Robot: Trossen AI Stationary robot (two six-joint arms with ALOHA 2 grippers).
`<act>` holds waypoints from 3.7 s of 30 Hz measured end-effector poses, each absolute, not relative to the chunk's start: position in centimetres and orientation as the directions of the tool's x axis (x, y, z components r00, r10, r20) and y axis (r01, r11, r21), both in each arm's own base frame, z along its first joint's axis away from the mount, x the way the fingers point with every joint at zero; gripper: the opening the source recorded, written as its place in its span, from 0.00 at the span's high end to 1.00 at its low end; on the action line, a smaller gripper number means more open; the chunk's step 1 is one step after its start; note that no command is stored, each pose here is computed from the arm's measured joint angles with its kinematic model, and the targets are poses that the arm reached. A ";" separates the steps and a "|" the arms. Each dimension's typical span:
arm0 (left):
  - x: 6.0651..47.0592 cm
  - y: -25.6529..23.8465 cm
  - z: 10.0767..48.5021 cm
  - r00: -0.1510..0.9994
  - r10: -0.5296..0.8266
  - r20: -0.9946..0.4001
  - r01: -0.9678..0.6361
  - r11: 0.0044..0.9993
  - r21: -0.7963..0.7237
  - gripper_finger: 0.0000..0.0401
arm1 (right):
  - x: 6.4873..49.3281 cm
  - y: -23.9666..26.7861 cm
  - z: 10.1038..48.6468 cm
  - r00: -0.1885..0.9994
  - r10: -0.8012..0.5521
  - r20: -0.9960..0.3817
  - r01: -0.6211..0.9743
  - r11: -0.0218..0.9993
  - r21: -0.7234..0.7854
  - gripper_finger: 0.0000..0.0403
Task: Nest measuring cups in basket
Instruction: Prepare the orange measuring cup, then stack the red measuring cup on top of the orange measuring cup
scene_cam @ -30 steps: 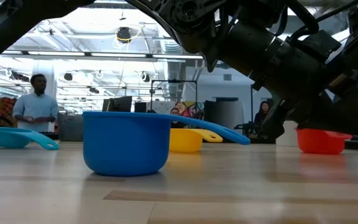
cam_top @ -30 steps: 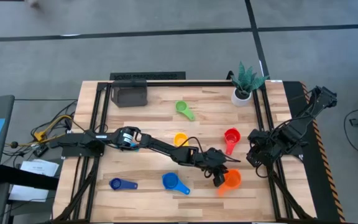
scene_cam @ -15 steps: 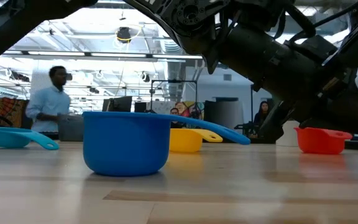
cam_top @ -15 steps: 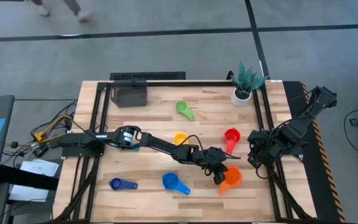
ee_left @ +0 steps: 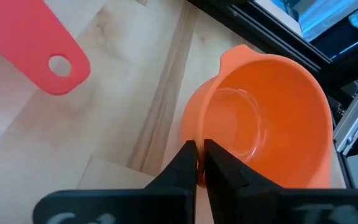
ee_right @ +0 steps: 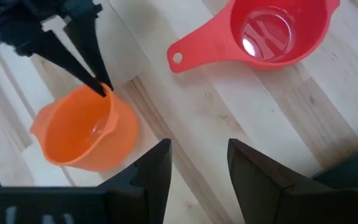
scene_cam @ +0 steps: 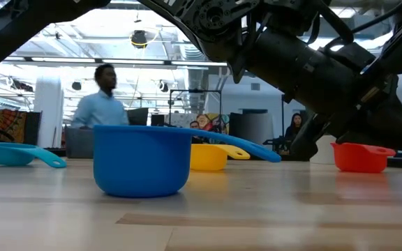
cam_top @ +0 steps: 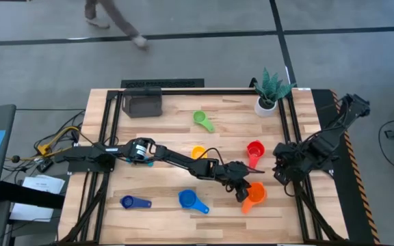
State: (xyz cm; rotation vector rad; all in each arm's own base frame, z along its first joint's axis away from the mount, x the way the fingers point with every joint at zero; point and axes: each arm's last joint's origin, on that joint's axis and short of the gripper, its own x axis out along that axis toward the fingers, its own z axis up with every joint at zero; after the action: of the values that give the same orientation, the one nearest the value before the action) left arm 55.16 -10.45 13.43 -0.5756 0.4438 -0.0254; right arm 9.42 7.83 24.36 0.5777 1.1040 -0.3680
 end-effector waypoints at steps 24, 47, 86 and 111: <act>56.1 -5.3 21.2 0.821 -0.005 -0.571 -0.328 0.814 -0.479 1.00 | 7.9 8.2 24.7 0.477 -0.013 -0.879 0.599 0.737 0.314 0.57; 53.8 -11.1 18.5 0.650 -0.026 -0.759 -0.464 0.778 -0.424 1.00 | 8.6 6.7 24.6 0.446 -0.115 -0.888 0.621 0.754 0.214 0.57; 49.3 -14.1 19.7 0.395 0.060 -0.917 -0.596 0.776 -0.207 1.00 | 9.1 6.4 24.6 0.477 -0.151 -0.866 0.609 0.767 0.202 0.56; 48.6 -14.9 20.6 0.384 0.005 -0.923 -0.630 0.733 -0.258 0.76 | 9.3 6.6 24.7 0.498 -0.138 -0.856 0.576 0.790 0.208 0.47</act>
State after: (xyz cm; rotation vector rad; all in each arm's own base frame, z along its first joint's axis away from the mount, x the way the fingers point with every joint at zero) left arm 48.64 -14.89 20.57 -0.6557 1.1170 0.4436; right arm 9.34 6.57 24.73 0.5135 0.9603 -0.4558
